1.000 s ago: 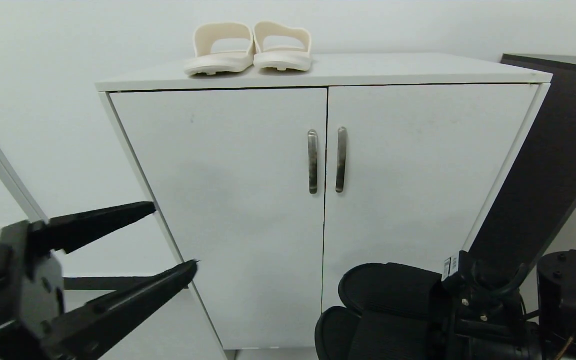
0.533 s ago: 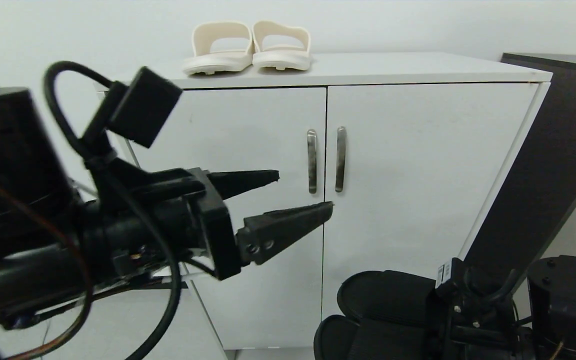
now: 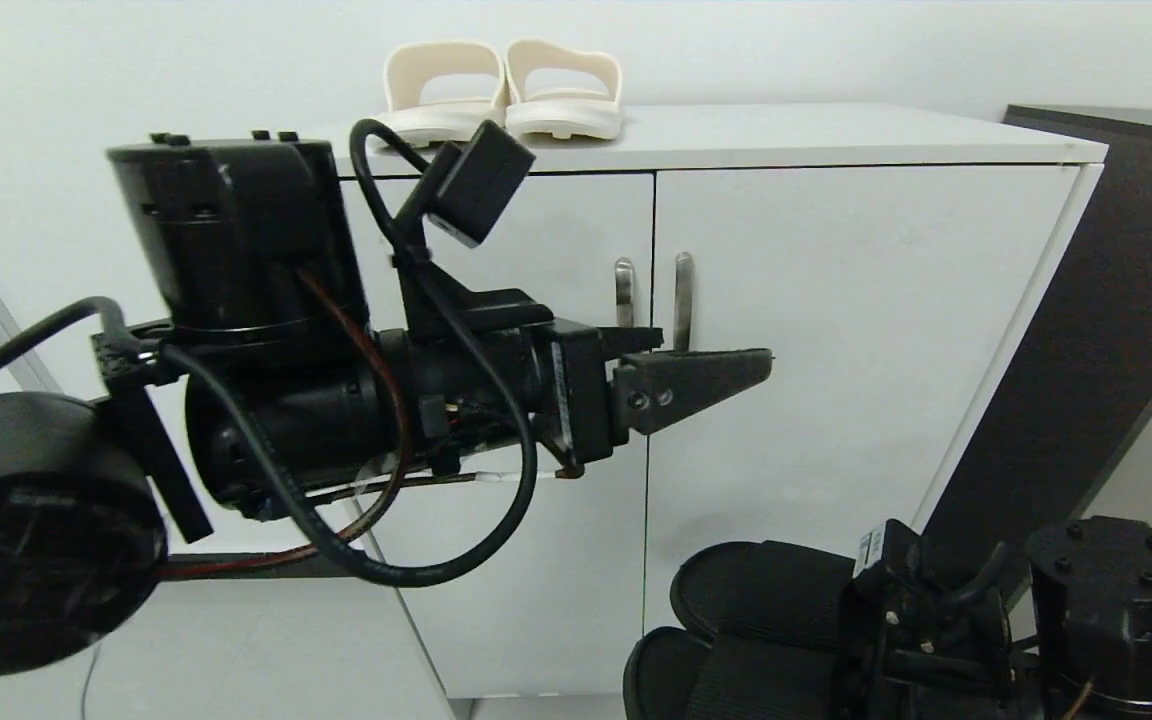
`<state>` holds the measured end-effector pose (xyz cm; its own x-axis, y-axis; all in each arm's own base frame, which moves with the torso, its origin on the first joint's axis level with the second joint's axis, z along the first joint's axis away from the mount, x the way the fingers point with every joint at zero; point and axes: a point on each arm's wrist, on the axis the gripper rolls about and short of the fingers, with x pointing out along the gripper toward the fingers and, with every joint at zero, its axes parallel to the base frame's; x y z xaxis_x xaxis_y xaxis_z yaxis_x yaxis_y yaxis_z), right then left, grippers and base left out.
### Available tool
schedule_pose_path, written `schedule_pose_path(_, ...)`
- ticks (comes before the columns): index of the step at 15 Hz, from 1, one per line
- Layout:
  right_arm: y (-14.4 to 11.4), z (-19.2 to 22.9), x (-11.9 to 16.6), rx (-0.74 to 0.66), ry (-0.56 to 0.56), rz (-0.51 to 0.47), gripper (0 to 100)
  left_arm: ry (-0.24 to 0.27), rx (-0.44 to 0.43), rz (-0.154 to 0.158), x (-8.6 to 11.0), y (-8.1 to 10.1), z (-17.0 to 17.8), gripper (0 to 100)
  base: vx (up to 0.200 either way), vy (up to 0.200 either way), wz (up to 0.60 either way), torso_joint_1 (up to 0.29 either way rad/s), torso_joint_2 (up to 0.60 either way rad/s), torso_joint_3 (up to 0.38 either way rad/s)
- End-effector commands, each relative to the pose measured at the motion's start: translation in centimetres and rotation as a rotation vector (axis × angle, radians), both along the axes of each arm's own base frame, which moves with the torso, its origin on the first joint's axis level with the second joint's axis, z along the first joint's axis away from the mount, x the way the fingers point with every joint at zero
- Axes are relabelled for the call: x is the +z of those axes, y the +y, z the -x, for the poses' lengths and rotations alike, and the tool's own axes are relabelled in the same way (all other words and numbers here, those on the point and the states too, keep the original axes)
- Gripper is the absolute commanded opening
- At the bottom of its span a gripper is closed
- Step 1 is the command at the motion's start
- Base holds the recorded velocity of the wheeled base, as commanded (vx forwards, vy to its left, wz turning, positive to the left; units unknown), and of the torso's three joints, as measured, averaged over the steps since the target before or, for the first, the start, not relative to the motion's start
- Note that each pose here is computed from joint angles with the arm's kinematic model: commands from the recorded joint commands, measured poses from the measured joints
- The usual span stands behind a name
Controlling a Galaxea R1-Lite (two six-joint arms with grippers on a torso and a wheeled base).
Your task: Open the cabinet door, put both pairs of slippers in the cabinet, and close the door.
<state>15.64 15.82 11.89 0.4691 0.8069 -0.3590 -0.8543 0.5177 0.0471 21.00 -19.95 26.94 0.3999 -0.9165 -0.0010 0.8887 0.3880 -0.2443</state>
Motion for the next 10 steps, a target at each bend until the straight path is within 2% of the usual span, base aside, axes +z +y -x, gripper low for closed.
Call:
schedule_pose_path(1,0.1,-0.1,-0.3,0.002,0.009,0.010,0,0.028,0.003,-0.002,-0.5,-1.4,-1.6,100,0.000,0.000,0.00,0.000,0.00,0.000)
schedule_pose_path(3,0.2,-0.2,-0.4,0.002,0.013,0.014,0,0.037,0.051,-0.010,-1.0,-2.1,-2.5,100,0.000,0.000,0.00,0.000,0.00,0.000)
schedule_pose_path(10,0.3,-0.3,-0.8,0.001,0.022,0.026,0,0.019,0.238,0.004,-0.3,-2.3,-3.3,100,0.000,0.000,0.00,0.000,0.00,0.000)
